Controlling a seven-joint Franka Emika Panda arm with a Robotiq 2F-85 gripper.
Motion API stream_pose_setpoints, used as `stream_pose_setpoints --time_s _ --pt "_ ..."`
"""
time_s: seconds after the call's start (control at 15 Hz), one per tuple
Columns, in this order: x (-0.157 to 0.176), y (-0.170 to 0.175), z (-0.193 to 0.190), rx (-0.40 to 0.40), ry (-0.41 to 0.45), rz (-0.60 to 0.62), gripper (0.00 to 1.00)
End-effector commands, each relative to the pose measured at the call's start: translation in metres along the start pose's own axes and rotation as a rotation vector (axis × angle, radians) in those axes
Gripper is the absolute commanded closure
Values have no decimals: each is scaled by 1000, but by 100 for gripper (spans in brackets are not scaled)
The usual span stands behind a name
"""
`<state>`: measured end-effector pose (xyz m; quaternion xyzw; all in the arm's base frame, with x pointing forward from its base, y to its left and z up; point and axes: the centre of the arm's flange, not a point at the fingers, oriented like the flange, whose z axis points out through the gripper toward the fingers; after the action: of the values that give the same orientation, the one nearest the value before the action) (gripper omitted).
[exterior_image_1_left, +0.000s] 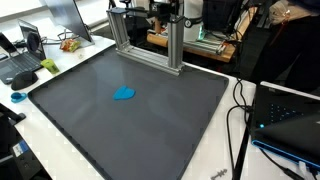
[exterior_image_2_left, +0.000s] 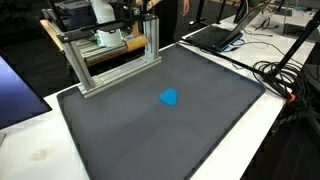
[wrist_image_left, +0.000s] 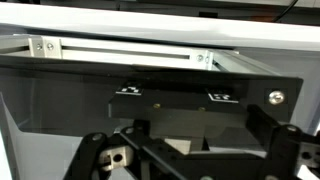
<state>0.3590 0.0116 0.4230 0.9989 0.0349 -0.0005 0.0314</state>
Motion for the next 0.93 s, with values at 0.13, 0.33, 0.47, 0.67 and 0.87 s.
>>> stream_pose_setpoints --time_s 0.13,0.33,0.47,0.67,0.87 --pt "-9 4 1 -71 25 -1 0" --pt "-8 7 -1 -66 32 12 0" --pt "-9 7 -6 -32 33 22 0" --pt "-8 10 -11 -44 62 56 0" --pt "-9 7 -19 -47 75 69 0"
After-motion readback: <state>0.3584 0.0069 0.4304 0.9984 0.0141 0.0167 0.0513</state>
